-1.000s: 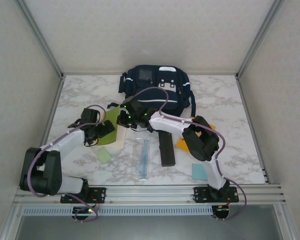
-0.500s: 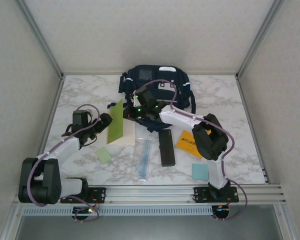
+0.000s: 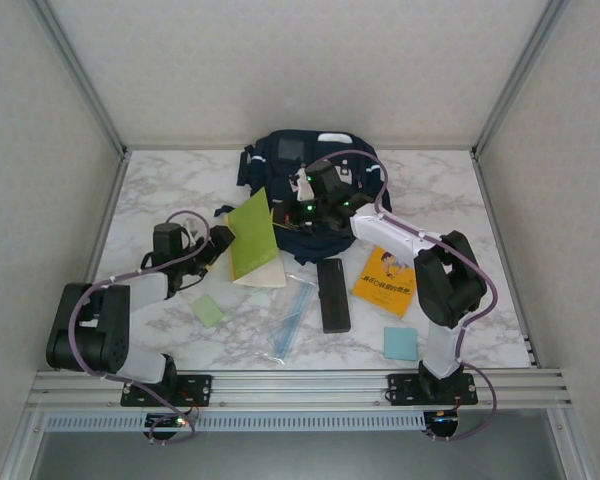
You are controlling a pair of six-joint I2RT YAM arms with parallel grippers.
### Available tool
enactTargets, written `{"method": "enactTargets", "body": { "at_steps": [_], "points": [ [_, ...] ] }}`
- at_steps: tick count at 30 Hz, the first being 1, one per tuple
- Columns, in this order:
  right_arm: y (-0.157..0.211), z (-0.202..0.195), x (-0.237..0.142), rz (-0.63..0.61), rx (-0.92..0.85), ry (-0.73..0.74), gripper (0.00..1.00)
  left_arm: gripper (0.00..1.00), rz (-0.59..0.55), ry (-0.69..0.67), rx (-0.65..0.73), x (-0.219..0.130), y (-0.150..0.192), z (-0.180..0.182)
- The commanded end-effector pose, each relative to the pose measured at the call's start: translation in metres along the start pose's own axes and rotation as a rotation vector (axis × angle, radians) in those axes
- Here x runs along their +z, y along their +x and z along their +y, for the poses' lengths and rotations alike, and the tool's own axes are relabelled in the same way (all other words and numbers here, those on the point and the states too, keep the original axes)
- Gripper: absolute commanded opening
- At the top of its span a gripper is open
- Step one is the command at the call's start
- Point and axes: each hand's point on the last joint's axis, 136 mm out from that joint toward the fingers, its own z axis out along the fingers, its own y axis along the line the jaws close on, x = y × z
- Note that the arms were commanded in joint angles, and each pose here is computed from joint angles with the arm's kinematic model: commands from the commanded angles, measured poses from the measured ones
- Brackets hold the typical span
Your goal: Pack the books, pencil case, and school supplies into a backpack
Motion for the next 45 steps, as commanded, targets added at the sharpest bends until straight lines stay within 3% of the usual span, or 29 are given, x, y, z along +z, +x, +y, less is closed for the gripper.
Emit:
{"method": "enactTargets", "body": {
  "at_steps": [1,8,15,18,25,32,39,40,41,45],
  "points": [
    [0.000,0.010,-0.008,-0.003,-0.030,-0.038,0.00,0.96,0.028,0.095,0.018,0.010,0.009,-0.019],
    [0.002,0.000,-0.009,-0.003,-0.008,-0.032,0.00,0.71,0.034,0.151,0.008,0.021,0.014,-0.031],
    [0.010,-0.012,-0.005,0.009,0.013,-0.017,0.00,0.55,0.004,0.132,0.035,0.010,0.007,-0.041],
    [0.012,-0.018,-0.002,0.014,0.027,-0.013,0.00,0.44,-0.001,0.128,0.048,0.004,0.006,-0.047],
    [0.013,-0.024,0.002,0.015,0.035,-0.003,0.00,0.42,-0.015,0.110,0.070,-0.006,0.005,-0.052],
    [0.015,-0.028,0.006,0.023,0.047,-0.002,0.00,0.17,-0.036,0.107,0.072,-0.010,0.001,-0.055],
    [0.015,-0.026,0.007,0.029,0.052,-0.008,0.00,0.09,-0.056,0.097,0.062,-0.013,-0.003,-0.057],
    [0.015,-0.027,0.006,0.033,0.058,-0.001,0.06,0.06,-0.065,0.086,0.054,-0.015,-0.005,-0.056],
    [0.015,-0.026,0.005,0.036,0.063,0.009,0.21,0.00,-0.077,0.070,0.045,-0.017,-0.008,-0.057],
    [0.013,-0.021,-0.006,0.022,0.091,0.031,0.92,0.00,-0.148,-0.019,0.011,-0.035,-0.025,-0.063]
  ]
}}
